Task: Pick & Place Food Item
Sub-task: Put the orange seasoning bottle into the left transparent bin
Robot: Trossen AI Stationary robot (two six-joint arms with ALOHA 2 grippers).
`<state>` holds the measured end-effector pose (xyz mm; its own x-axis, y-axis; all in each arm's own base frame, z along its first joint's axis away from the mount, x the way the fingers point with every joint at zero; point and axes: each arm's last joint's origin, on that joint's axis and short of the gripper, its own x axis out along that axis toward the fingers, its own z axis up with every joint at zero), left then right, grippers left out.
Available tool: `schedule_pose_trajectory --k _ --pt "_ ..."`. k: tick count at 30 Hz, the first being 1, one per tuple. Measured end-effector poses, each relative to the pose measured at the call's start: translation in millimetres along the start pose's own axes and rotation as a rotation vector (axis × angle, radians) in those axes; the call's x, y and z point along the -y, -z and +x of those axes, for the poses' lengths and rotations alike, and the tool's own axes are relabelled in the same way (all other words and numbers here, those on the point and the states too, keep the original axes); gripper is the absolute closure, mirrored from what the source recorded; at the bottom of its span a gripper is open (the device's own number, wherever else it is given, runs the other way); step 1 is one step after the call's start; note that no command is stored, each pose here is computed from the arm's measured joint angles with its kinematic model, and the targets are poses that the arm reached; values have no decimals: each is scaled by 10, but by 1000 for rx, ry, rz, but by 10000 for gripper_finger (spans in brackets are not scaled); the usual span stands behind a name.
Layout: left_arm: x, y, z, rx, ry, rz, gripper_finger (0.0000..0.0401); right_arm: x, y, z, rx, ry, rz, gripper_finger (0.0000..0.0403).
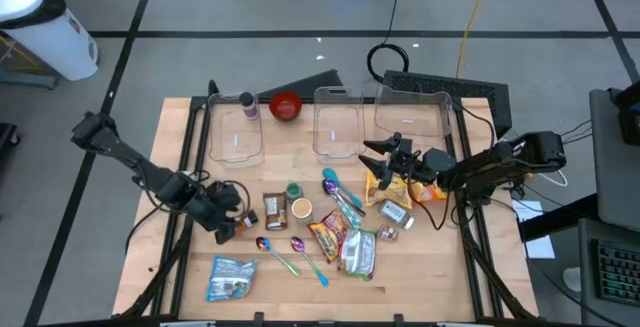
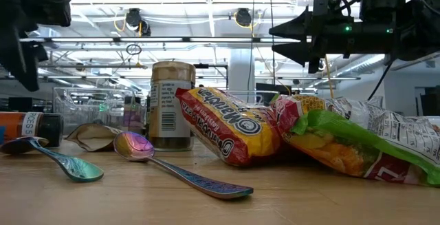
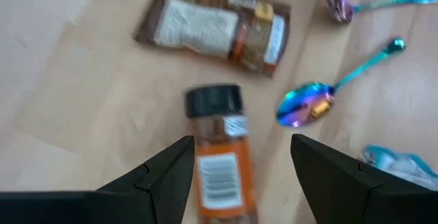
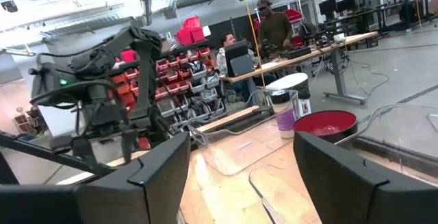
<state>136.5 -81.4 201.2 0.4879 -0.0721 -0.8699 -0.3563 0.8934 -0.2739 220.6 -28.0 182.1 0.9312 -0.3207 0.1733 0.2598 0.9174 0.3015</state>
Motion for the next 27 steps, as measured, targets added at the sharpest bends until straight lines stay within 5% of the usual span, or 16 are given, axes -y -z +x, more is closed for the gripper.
schedule_pose_trajectory --k 10,27 --pt "-7 90 204 -142 -158 -52 153 6 21 0 -22 7 -25 149" --pt "20 124 339 -218 -201 -83 153 16 56 -2 -57 16 -34 149"
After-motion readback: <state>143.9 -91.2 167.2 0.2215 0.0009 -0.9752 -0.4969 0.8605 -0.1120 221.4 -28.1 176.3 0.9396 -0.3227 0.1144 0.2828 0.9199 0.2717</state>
